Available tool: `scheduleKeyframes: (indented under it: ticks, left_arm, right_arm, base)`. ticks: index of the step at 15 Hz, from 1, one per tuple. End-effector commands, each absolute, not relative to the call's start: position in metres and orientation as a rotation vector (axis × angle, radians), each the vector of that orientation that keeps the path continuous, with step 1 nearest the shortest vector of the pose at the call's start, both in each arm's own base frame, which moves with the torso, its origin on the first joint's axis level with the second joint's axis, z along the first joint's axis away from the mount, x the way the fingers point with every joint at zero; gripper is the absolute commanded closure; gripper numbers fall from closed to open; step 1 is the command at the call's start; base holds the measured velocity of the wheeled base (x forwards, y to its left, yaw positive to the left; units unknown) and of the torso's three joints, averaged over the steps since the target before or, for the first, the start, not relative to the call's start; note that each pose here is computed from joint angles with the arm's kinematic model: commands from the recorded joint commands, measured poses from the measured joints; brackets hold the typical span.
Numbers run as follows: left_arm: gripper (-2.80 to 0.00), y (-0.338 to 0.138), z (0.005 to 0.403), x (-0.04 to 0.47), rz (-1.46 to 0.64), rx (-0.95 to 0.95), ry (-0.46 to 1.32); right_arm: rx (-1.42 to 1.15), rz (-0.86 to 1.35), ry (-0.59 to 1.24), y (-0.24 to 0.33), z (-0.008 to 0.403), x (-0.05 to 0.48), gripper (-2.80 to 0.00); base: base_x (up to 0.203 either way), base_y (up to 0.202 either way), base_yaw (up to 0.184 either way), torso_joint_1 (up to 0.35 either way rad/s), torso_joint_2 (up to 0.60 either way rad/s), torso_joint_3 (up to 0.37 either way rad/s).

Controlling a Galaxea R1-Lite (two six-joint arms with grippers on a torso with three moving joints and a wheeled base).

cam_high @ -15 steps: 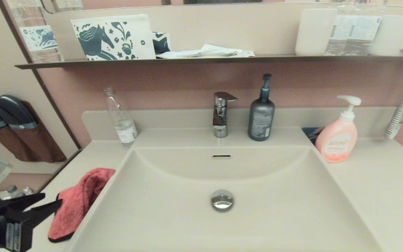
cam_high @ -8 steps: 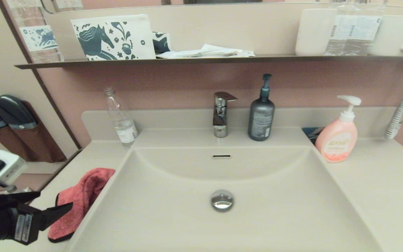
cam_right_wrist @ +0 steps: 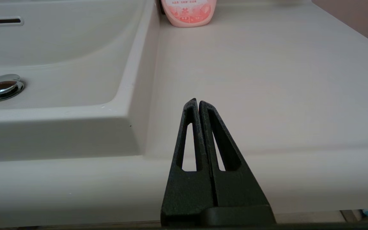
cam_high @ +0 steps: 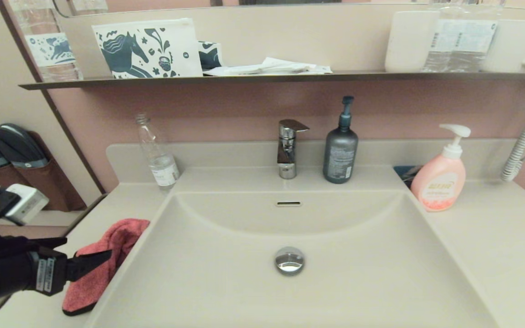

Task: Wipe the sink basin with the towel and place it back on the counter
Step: Pick up the cloth

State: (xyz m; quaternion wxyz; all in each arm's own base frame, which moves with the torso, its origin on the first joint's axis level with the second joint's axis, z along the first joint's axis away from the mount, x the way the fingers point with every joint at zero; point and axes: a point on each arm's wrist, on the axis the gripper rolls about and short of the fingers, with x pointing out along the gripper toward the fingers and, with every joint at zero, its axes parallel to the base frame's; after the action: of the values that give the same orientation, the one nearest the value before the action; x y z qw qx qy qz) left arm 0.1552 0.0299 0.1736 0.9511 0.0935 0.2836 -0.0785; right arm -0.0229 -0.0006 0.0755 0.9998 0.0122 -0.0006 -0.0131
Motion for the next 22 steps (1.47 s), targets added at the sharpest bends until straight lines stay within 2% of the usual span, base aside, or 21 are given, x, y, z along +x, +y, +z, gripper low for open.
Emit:
scheduleKeyframes:
  ticks: [1, 10, 22]
  left_arm:
    - [-2.8, 0.032, 0.168, 0.162, -0.17, 0.175, 0.609]
    - [-2.8, 0.042, 0.159, 0.173, -0.199, 0.077, 0.629]
    - [-2.8, 0.051, 0.137, 0.208, -0.224, 0.061, 0.661]
  right_arm:
    - [0.025, -0.026, 0.0, -0.001, 0.075, -0.023, 0.0]
    - [0.025, -0.026, 0.0, -0.001, 0.075, -0.023, 0.0]
    - [0.025, -0.026, 0.0, -0.001, 0.075, -0.023, 0.0]
  base:
    - [0.0, 0.0, 0.0, 0.0, 0.0, 0.0]
    - [0.0, 0.0, 0.0, 0.0, 0.0, 0.0]
    - [0.0, 0.0, 0.0, 0.0, 0.0, 0.0]
